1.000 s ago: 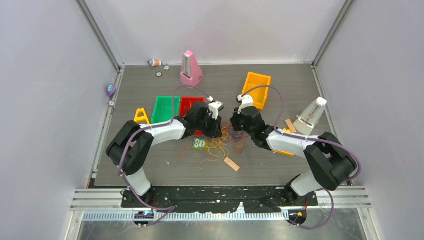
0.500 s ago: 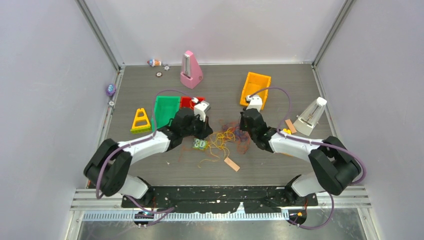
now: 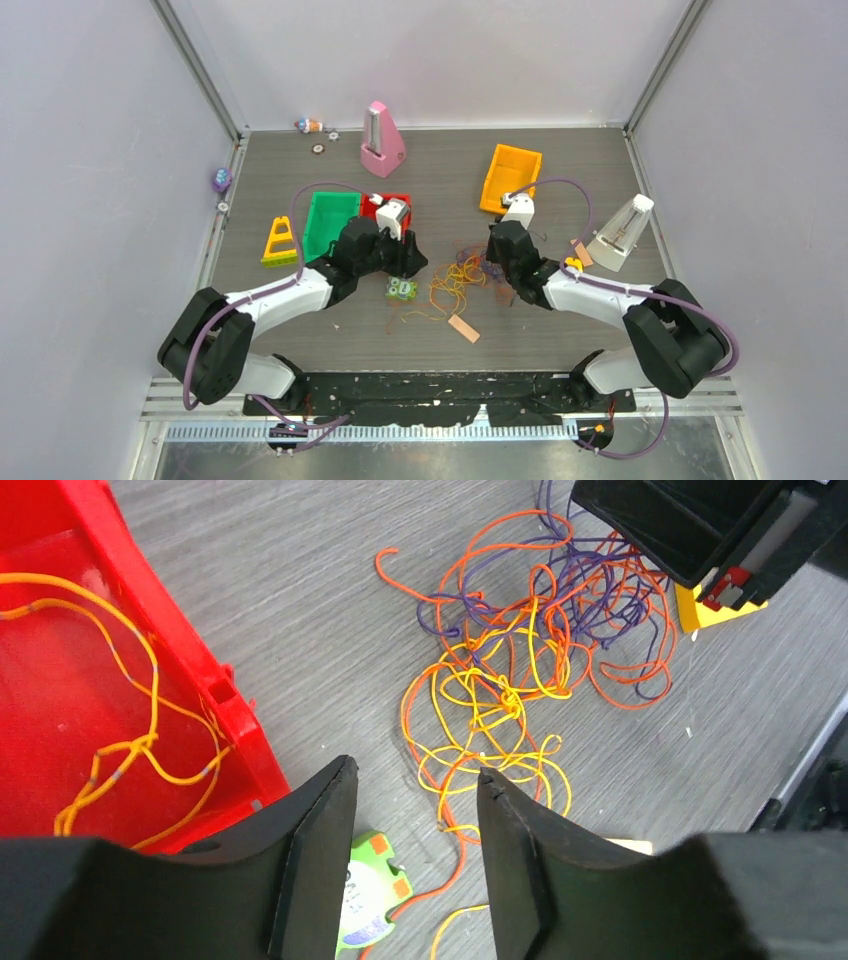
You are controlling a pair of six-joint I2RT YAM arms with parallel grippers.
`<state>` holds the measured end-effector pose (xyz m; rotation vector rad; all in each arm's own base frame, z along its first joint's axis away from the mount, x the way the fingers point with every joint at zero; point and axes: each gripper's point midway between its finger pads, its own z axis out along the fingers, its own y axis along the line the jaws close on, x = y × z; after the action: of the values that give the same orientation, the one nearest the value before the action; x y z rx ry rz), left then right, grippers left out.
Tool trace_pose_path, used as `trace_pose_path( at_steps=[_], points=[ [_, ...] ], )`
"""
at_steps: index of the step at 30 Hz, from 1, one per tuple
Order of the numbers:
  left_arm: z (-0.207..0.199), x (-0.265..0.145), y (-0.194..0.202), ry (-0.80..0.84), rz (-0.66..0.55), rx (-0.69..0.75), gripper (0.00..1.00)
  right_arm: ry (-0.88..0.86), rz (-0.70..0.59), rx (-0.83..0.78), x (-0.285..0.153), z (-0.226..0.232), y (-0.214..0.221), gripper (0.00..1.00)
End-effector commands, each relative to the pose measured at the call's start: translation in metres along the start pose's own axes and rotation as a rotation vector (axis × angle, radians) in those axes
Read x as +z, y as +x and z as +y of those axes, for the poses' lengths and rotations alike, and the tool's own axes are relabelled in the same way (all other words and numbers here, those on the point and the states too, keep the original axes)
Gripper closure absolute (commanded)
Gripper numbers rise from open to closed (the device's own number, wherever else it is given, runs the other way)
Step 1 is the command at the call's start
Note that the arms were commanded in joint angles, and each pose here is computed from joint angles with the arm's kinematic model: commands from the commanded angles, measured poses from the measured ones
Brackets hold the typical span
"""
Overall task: Untangle the cables
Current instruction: Untie the cable.
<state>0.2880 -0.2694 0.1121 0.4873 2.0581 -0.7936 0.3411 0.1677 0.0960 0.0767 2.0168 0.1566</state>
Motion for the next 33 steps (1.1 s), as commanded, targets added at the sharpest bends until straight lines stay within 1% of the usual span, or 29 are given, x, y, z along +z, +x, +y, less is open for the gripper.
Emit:
trace_pose_path(
  at_steps=[1, 2, 5, 6, 8, 9, 10, 11, 12, 14, 15, 17, 20, 23, 26, 29, 33],
  points=[
    [-0.002, -0.002, -0.016, -0.028, -0.021, -0.062, 0.42, -0.039, -0.033, 0.038, 0.003, 0.012, -0.013, 0.94],
    [-0.003, -0.002, -0.015, -0.027, -0.020, -0.070, 0.33, -0.043, -0.028, 0.041, 0.003, 0.013, -0.011, 0.94],
    [-0.001, -0.001, -0.015, -0.050, -0.023, -0.080, 0.13, -0.040, 0.006, 0.041, 0.003, 0.012, -0.002, 0.94],
    [0.001, -0.001, -0.014, -0.064, -0.015, -0.084, 0.10, -0.036, 0.012, 0.049, 0.003, 0.011, 0.000, 0.94],
    [0.002, 0.001, -0.013, -0.074, 0.002, -0.086, 0.09, -0.013, 0.030, 0.042, 0.001, 0.005, 0.005, 0.94],
    [0.001, 0.003, -0.012, -0.078, 0.008, -0.086, 0.09, -0.009, 0.036, 0.039, 0.001, 0.003, 0.008, 0.90],
    [0.000, 0.004, -0.013, -0.077, 0.011, -0.086, 0.10, -0.013, 0.050, 0.031, 0.000, 0.003, 0.011, 0.67],
    [-0.001, 0.005, -0.013, -0.074, 0.013, -0.085, 0.10, -0.016, 0.061, 0.021, 0.000, 0.003, 0.014, 0.55],
    [-0.003, 0.007, -0.013, -0.071, 0.016, -0.086, 0.11, -0.017, 0.087, 0.011, 0.000, 0.002, 0.019, 0.42],
    [-0.006, 0.009, -0.012, -0.065, 0.025, -0.087, 0.13, -0.015, 0.107, 0.001, -0.003, -0.001, 0.025, 0.35],
    [-0.007, 0.010, -0.013, -0.062, 0.023, -0.089, 0.13, -0.013, 0.108, 0.003, -0.004, -0.004, 0.025, 0.33],
    [-0.010, 0.013, -0.013, -0.056, 0.023, -0.094, 0.14, -0.005, 0.113, 0.018, -0.007, -0.012, 0.028, 0.33],
    [-0.016, 0.019, -0.014, -0.041, 0.027, -0.101, 0.15, -0.023, 0.163, 0.043, -0.010, -0.020, 0.040, 0.34],
    [-0.022, 0.030, -0.014, -0.029, 0.042, -0.096, 0.16, -0.087, 0.219, 0.066, -0.011, -0.017, 0.057, 0.42],
    [-0.030, 0.043, -0.018, -0.007, 0.056, -0.091, 0.17, -0.145, 0.235, 0.083, -0.011, -0.007, 0.064, 0.49],
    [-0.041, 0.054, -0.022, 0.030, 0.074, -0.085, 0.25, -0.176, 0.256, 0.089, -0.010, -0.002, 0.070, 0.55],
    [-0.052, 0.067, -0.021, 0.059, 0.107, -0.074, 0.36, -0.194, 0.251, 0.100, -0.010, 0.001, 0.068, 0.61]
  ],
)
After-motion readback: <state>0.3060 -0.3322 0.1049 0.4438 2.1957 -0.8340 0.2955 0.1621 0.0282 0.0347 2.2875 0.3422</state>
